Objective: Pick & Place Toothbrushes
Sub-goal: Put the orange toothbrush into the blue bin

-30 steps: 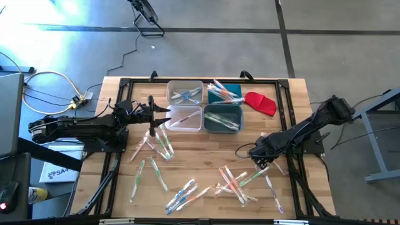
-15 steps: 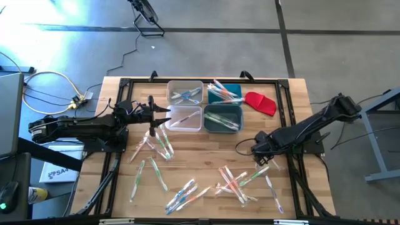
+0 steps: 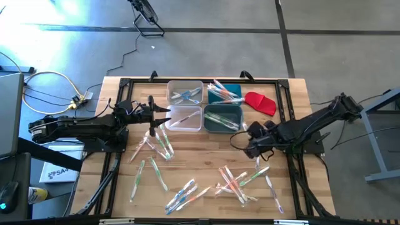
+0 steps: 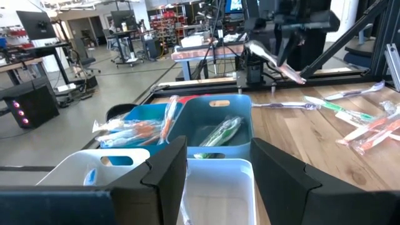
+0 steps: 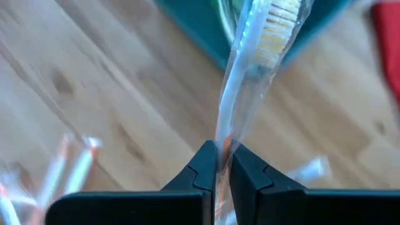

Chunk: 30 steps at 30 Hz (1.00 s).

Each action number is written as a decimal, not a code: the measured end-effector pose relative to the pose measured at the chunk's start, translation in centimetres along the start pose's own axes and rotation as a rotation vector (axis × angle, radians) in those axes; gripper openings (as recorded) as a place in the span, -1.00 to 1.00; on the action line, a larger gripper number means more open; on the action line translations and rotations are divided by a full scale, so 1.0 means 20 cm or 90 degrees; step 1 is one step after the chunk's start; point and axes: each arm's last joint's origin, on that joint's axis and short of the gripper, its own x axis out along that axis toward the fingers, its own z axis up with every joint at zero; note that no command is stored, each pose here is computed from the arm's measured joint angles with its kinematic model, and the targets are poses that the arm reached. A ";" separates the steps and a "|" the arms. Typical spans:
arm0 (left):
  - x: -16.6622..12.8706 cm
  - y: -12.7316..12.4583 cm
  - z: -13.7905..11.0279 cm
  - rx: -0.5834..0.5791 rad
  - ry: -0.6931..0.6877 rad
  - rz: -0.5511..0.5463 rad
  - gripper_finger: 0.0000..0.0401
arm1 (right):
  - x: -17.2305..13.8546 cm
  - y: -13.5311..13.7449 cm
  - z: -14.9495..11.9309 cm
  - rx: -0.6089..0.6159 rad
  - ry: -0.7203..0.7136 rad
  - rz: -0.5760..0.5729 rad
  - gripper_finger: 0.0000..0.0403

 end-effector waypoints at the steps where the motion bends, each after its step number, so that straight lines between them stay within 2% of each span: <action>1: 0.00 0.00 0.00 0.000 -0.001 0.000 -0.15 | 0.00 0.01 0.02 -0.003 -0.021 0.005 -0.92; 14: 0.00 0.00 0.00 0.001 -0.005 0.001 -0.15 | 0.01 0.07 0.27 -0.072 -0.272 0.053 -0.92; 19: 0.00 0.00 0.00 0.002 -0.005 0.001 -0.15 | 0.01 0.06 0.37 -0.095 -0.349 0.038 -0.92; 30: 0.00 0.00 0.00 0.002 -0.004 0.000 -0.15 | 0.02 -0.03 0.56 -0.094 -0.444 -0.021 -0.92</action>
